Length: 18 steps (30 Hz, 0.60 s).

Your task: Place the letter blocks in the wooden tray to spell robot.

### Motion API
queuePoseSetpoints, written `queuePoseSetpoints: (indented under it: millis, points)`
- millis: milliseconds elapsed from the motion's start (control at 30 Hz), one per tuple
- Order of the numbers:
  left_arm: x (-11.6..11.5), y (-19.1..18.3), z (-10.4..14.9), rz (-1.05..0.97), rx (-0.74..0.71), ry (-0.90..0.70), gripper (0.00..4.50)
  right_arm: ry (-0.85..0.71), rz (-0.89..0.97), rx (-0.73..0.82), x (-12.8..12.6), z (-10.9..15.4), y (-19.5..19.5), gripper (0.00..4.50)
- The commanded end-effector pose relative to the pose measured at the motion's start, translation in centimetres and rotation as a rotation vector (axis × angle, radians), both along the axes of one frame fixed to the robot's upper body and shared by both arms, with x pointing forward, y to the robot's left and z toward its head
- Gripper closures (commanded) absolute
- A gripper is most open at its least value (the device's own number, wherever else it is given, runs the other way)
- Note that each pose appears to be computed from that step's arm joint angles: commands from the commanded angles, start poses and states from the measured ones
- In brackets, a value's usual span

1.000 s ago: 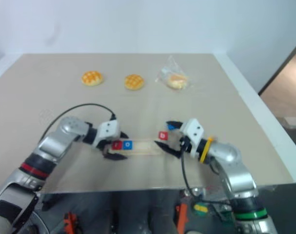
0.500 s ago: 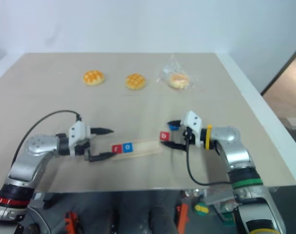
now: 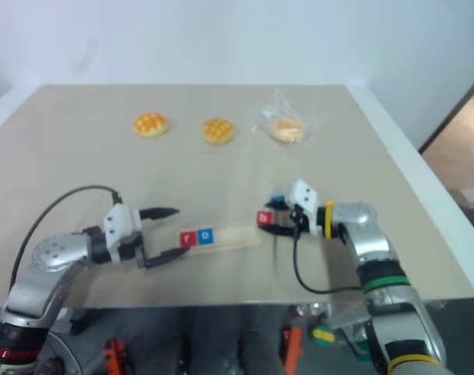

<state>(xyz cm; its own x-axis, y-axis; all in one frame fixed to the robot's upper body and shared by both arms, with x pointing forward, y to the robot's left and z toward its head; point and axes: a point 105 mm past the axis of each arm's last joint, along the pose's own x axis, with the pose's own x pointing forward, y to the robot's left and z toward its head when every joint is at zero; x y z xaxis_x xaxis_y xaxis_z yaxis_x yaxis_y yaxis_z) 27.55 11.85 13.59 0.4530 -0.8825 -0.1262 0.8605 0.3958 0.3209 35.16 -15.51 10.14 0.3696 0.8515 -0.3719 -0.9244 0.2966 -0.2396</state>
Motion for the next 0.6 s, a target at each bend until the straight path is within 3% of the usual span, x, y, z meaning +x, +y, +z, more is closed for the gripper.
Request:
queuePoseSetpoints:
  millis: [33, 233, 433, 533, 600]
  points:
    - [-0.2, -0.5, 1.1, -0.004, -0.004, -0.05, 0.0, -0.039, 0.022, -0.02, 0.2, 0.7, -0.1, 2.69]
    - [-0.2, -0.8, 1.3, -0.006, -0.01, -0.053, 0.0, -0.049, 0.02, -0.038, 0.1, 0.4, -0.3, 2.69]
    - [0.6, 0.9, 1.6, 0.112, -0.062, -0.073, 0.0, -0.134, 0.018, 0.04, 0.6, 4.5, 0.0, 2.69]
    - [0.3, 1.6, 1.2, 0.147, -0.058, -0.087, 0.0, -0.157, 0.102, 0.074, 0.1, 6.6, 2.3, 2.69]
    - [0.1, 1.9, 0.9, 0.167, -0.076, -0.08, 0.0, -0.146, 0.196, 0.062, -1.0, 6.7, 4.4, 2.69]
